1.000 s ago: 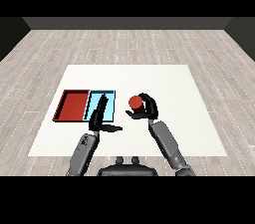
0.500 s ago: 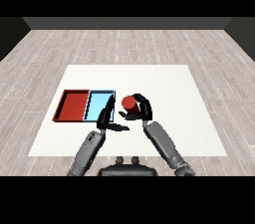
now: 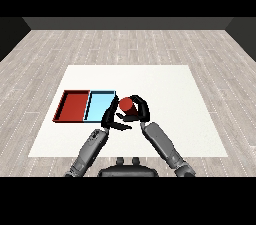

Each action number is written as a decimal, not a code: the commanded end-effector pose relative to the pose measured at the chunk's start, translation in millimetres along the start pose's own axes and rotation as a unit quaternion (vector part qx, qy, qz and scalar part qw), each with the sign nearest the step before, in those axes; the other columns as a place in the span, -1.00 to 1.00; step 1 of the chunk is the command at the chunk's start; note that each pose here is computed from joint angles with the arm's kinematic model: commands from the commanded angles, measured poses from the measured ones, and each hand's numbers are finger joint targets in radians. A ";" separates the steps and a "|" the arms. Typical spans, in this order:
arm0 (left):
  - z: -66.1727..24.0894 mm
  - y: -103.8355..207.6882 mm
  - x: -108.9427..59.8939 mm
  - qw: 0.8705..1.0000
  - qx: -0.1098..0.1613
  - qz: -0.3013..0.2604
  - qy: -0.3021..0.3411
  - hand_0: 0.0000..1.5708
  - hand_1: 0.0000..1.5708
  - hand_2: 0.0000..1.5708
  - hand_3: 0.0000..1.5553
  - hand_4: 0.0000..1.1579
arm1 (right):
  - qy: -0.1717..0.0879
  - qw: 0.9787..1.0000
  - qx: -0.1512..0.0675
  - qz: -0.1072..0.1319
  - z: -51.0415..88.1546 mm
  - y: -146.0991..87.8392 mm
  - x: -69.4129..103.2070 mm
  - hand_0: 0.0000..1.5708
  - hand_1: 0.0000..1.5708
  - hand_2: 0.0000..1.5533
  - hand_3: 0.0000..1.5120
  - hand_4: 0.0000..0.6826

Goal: Pick the red can and put it in the red box

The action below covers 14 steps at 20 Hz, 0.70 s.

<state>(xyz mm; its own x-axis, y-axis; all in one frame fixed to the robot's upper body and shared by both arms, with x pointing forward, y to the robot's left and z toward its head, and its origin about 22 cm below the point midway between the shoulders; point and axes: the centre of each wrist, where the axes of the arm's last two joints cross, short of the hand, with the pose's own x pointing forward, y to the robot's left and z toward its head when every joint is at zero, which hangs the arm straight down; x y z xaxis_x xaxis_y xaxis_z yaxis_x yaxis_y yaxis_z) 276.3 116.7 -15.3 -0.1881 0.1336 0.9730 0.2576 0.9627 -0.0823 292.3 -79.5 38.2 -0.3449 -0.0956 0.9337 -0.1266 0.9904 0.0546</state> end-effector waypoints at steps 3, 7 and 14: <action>18.5 -10.9 -23.2 1.000 -0.006 0.000 0.014 -1.00 -1.00 -1.00 -1.00 -1.00 | 0.003 1.000 0.008 -0.013 -5.7 5.6 5.7 0.82 0.82 0.85 0.82 0.85; -4.2 -15.4 -3.5 1.000 -0.004 0.027 0.007 -1.00 -1.00 -1.00 -1.00 -1.00 | 0.000 1.000 0.014 -0.020 3.7 15.6 14.4 0.85 0.85 0.85 0.82 0.83; -7.1 -26.3 -13.5 1.000 -0.022 0.019 0.010 -1.00 -1.00 -1.00 -1.00 -1.00 | -0.002 1.000 0.022 -0.017 -14.0 36.9 10.7 0.90 0.90 0.86 0.82 0.81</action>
<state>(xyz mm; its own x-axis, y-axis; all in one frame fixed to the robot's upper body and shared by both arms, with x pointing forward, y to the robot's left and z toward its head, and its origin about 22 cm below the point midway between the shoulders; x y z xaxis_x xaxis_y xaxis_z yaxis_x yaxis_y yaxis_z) 275.0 97.8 -24.2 -0.1613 0.1650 0.9730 0.2957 0.9487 -0.1118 292.5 -56.6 46.5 -0.3337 -0.1363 0.9328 -0.1745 0.9813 0.0810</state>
